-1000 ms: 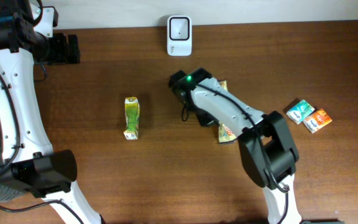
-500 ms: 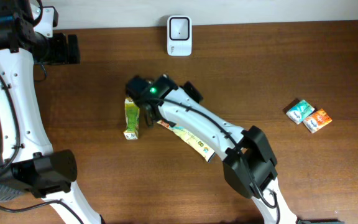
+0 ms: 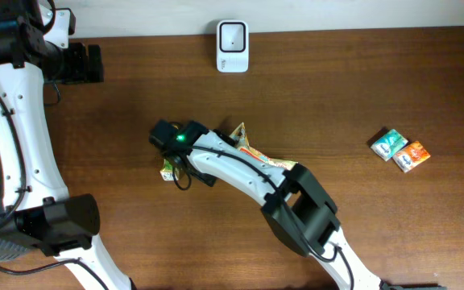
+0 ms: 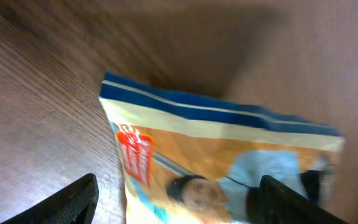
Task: Scan the item barcode
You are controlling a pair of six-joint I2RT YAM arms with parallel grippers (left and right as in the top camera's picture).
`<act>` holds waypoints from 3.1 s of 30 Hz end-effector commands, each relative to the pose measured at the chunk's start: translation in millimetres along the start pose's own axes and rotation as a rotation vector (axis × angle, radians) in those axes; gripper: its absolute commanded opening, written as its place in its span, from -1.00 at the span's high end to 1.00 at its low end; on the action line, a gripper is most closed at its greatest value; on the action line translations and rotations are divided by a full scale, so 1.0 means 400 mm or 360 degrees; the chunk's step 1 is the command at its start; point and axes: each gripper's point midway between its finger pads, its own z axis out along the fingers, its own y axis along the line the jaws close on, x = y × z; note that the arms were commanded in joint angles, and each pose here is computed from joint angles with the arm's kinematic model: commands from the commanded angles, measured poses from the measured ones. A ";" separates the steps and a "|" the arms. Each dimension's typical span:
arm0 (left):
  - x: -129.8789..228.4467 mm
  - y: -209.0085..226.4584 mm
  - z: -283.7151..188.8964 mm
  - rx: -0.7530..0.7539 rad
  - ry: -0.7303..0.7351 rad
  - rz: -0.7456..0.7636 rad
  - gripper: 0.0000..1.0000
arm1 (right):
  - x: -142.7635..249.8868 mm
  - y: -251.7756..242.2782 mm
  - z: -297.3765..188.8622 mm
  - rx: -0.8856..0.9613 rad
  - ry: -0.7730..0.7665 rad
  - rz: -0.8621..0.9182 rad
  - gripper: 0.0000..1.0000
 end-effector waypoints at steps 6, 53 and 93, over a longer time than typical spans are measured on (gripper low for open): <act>0.000 0.006 0.001 0.0001 -0.0001 0.0012 -0.98 | 0.024 -0.046 0.077 0.0120 0.0107 0.0306 -0.14; 0.000 0.006 0.001 0.0001 -0.0001 0.0012 -0.98 | 0.173 -0.073 0.036 -0.0023 0.0385 0.0603 0.92; 0.000 0.006 0.001 0.0001 -0.0001 0.0011 -0.99 | 0.180 -0.168 0.017 -0.0871 0.0166 0.1036 0.92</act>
